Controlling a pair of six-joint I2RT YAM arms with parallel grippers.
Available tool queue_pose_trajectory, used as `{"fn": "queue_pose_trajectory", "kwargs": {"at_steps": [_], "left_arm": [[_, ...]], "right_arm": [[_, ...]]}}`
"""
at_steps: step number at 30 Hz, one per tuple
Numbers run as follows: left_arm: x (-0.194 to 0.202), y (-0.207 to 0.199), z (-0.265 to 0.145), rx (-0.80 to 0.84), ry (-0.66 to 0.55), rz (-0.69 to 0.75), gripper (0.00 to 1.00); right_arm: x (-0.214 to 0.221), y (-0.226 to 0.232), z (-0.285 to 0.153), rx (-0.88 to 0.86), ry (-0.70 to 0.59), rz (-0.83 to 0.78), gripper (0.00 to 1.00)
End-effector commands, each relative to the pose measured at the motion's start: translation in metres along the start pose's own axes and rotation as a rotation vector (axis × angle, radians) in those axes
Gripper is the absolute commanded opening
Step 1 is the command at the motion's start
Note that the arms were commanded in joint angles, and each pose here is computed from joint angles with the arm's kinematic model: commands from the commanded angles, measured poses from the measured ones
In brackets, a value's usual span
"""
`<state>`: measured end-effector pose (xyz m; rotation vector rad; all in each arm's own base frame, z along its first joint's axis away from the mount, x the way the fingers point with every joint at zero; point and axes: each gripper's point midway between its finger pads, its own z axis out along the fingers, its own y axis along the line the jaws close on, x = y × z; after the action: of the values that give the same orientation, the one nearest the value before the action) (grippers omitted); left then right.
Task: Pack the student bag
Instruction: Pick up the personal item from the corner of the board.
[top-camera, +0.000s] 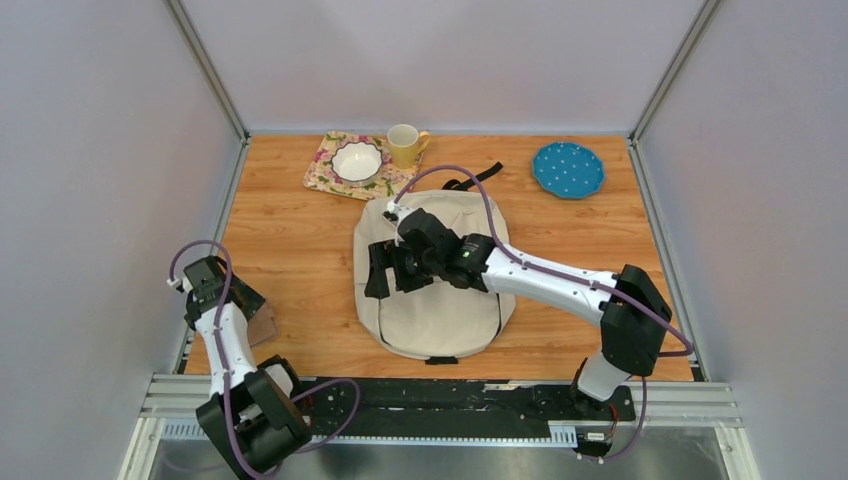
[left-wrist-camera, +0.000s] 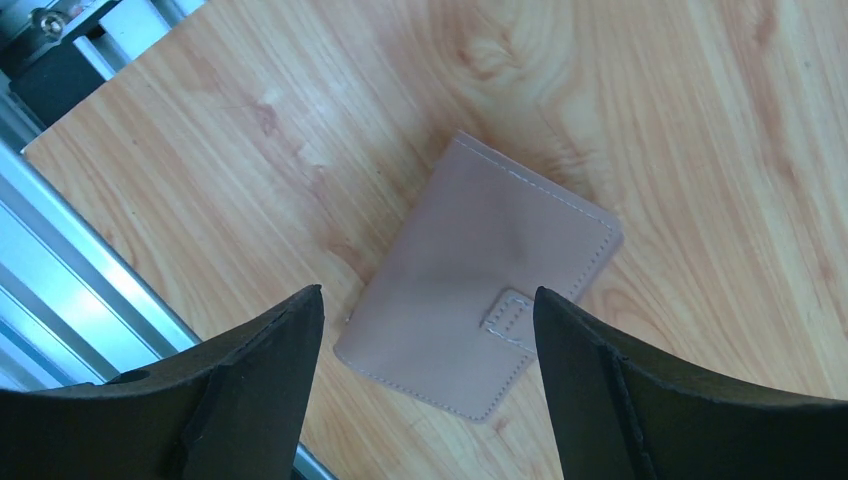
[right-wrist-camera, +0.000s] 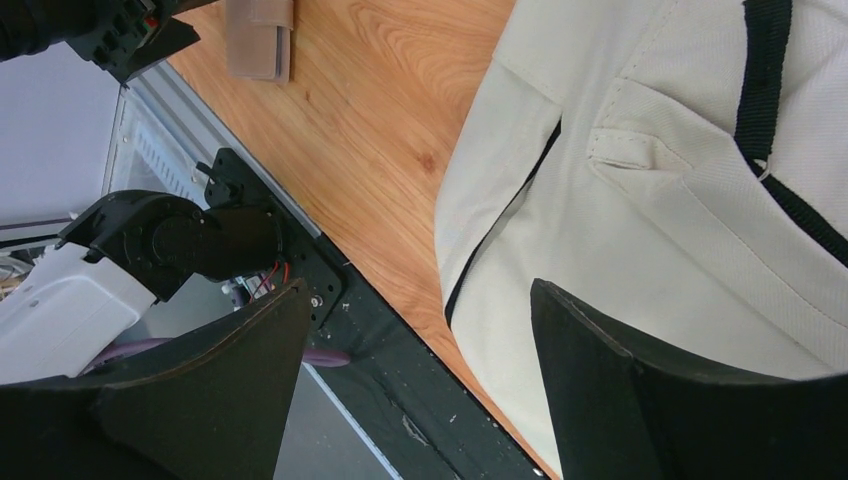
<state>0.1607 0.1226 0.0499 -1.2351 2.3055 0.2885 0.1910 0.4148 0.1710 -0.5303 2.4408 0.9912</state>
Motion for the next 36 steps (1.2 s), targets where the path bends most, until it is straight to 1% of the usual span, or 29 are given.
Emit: {"fn": "queue_pose_trajectory", "kwargs": {"at_steps": [1, 4, 5, 6, 8, 9, 11, 13, 14, 16, 17, 18, 19, 20, 22, 23, 24, 26, 27, 29, 32, 33, 35, 36], "left_arm": [[-0.017, 0.005, 0.004, -0.014, -0.057, -0.052, 0.84], [-0.010, 0.007, 0.011, -0.024, -0.042, -0.060, 0.85], [-0.008, 0.004, 0.014, -0.005, -0.039, -0.063, 0.85], [0.003, 0.002, 0.020, 0.010, 0.001, -0.058, 0.85], [0.017, -0.012, 0.024, 0.095, 0.059, -0.051, 0.85], [0.027, -0.012, 0.027, 0.095, 0.105, -0.060, 0.85], [0.041, -0.031, 0.025, 0.213, 0.175, -0.073, 0.85], [0.045, -0.038, 0.023, 0.255, 0.179, -0.086, 0.84], [0.045, -0.049, 0.020, 0.326, 0.173, -0.086, 0.84], [0.050, -0.054, 0.016, 0.375, 0.164, -0.080, 0.82], [0.051, -0.062, 0.011, 0.428, 0.168, -0.078, 0.81], [0.055, -0.064, 0.009, 0.458, 0.159, -0.064, 0.77], [0.056, -0.068, 0.007, 0.486, 0.153, -0.061, 0.76], [0.057, -0.075, 0.003, 0.540, 0.149, -0.057, 0.75], [0.051, -0.083, -0.005, 0.603, 0.120, -0.040, 0.75], [0.051, -0.090, -0.011, 0.652, 0.119, -0.031, 0.74], [0.051, -0.092, -0.013, 0.673, 0.123, -0.023, 0.71], [0.056, -0.099, -0.016, 0.730, 0.142, -0.018, 0.68], [0.060, -0.102, -0.017, 0.751, 0.162, -0.024, 0.66], [0.062, -0.108, -0.021, 0.803, 0.183, -0.023, 0.64], [0.068, -0.108, -0.019, 0.805, 0.213, -0.031, 0.62], [0.068, -0.109, -0.020, 0.810, 0.217, -0.032, 0.62], [0.068, -0.109, -0.020, 0.815, 0.212, -0.033, 0.61], [0.067, -0.110, -0.021, 0.815, 0.199, -0.031, 0.61]], "right_arm": [[-0.004, 0.017, -0.008, -0.081, -0.025, 0.015, 0.84], [0.000, 0.018, -0.006, -0.094, -0.011, 0.028, 0.84], [-0.001, 0.019, -0.006, -0.098, -0.013, 0.029, 0.84], [0.000, 0.020, -0.005, -0.101, -0.010, 0.027, 0.84], [-0.002, 0.020, -0.004, -0.096, -0.010, 0.018, 0.84], [-0.006, 0.021, -0.001, -0.092, -0.014, 0.012, 0.84], [-0.008, 0.019, 0.002, -0.074, -0.007, 0.006, 0.84], [-0.012, 0.025, 0.009, -0.094, 0.002, -0.005, 0.84], [-0.013, 0.027, 0.011, -0.102, 0.008, -0.016, 0.84], [-0.014, 0.032, 0.023, -0.131, 0.038, -0.017, 0.84], [-0.015, 0.035, 0.028, -0.143, 0.045, -0.017, 0.84], [-0.015, 0.036, 0.033, -0.151, 0.060, -0.011, 0.84], [-0.022, 0.043, 0.037, -0.168, 0.049, -0.009, 0.83], [-0.017, 0.037, 0.052, -0.155, 0.075, 0.001, 0.83], [-0.021, 0.039, 0.065, -0.162, 0.081, 0.024, 0.83], [-0.021, 0.037, 0.080, -0.155, 0.089, 0.033, 0.83], [-0.024, 0.037, 0.085, -0.154, 0.087, 0.039, 0.83], [-0.030, 0.040, 0.096, -0.157, 0.085, 0.059, 0.82], [-0.024, 0.034, 0.107, -0.149, 0.107, 0.072, 0.82], [-0.027, 0.036, 0.113, -0.156, 0.105, 0.074, 0.82], [-0.026, 0.034, 0.122, -0.164, 0.121, 0.082, 0.82], [-0.031, 0.040, 0.121, -0.190, 0.121, 0.075, 0.82], [-0.032, 0.040, 0.128, -0.193, 0.124, 0.063, 0.82], [-0.040, 0.044, 0.130, -0.200, 0.102, 0.050, 0.82]]}}
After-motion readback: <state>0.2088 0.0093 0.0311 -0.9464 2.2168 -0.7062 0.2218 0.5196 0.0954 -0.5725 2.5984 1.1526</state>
